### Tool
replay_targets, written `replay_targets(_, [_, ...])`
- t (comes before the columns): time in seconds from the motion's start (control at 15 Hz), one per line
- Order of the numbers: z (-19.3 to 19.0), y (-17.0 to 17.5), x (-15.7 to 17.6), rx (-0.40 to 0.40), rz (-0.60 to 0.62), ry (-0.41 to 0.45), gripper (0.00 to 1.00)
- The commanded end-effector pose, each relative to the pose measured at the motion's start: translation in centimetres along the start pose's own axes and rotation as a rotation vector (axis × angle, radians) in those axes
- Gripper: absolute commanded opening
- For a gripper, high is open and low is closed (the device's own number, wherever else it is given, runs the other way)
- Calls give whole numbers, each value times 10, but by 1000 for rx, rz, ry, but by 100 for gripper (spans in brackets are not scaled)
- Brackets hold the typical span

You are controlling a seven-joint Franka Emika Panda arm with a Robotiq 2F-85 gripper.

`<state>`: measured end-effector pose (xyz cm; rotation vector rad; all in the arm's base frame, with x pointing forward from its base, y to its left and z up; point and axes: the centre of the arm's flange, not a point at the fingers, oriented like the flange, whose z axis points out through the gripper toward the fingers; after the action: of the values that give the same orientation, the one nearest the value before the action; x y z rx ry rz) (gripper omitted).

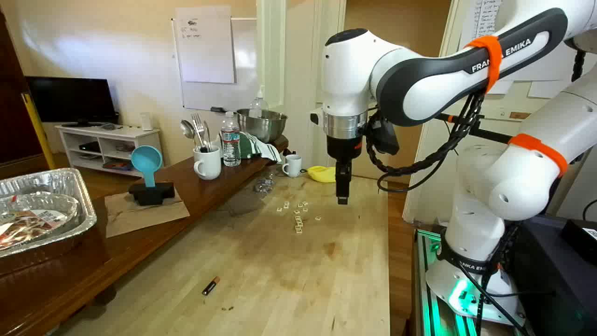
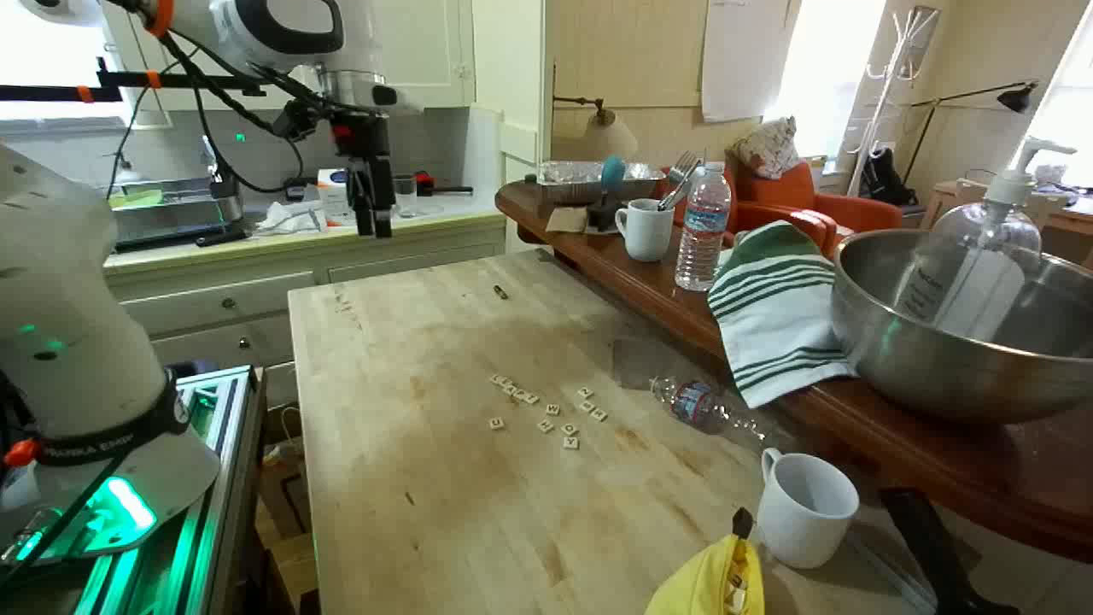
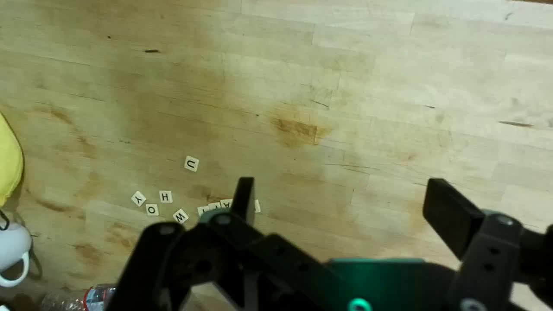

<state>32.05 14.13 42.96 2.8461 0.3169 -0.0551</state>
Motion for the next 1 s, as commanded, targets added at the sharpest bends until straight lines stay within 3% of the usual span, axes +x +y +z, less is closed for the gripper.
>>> replay_targets(0.0, [0, 0, 0, 0, 0, 0, 100])
replay_targets(0.47, [0, 0, 0, 0, 0, 0, 100])
replay_targets(0.6, [14, 20, 7, 9, 40, -31, 100])
replay_targets(0.93, [57, 79, 19, 74, 46, 49, 100])
